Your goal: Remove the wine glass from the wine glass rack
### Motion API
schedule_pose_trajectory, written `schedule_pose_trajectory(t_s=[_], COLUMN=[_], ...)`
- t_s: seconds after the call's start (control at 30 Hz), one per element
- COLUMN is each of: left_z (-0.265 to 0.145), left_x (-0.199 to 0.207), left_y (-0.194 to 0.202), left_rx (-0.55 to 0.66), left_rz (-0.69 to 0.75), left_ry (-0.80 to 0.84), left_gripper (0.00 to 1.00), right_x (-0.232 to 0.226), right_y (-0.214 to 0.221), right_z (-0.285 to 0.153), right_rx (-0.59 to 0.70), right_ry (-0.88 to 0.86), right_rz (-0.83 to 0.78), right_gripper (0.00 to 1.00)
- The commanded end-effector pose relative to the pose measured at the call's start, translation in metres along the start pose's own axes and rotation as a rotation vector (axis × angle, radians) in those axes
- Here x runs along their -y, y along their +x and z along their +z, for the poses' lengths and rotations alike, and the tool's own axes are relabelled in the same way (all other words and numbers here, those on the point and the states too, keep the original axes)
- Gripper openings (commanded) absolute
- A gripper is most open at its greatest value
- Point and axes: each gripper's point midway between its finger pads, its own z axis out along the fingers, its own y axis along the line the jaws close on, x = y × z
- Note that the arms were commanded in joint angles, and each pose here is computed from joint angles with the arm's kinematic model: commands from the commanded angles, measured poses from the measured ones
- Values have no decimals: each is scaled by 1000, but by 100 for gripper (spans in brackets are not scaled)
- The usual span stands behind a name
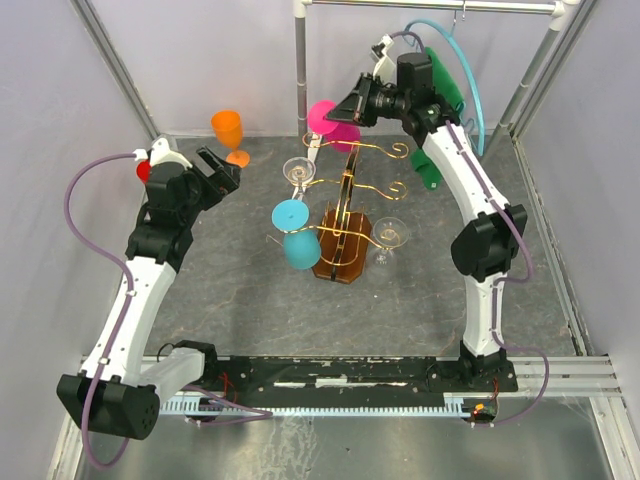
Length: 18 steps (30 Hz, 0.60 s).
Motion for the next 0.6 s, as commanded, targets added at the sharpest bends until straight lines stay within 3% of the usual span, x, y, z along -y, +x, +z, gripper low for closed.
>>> schedule_pose_trajectory(t_s=[0.0, 0.17, 0.27, 0.43, 0.57], left_z=[-11, -14, -20, -32, -45], left_x=[11, 14, 20, 33, 65], left_y=[-13, -15, -23, -31, -31], left_rx=[36, 37, 48, 4, -70], left_rz=[32, 26, 16, 24, 9], left_ry=[43, 53, 65, 78, 212], left_gripper=[99, 99, 99, 99, 99], right_x=[-48, -87, -124, -188, -213], right_y=[-28, -20, 7, 85, 136], right_z=[-20, -46, -69, -118, -142], right_rx=[92, 113, 69, 28, 109], right_ry=[-43, -71, -140, -244, -386], right_rz=[-216, -393, -525, -1001, -1302], right_gripper=[1, 1, 1, 2, 2])
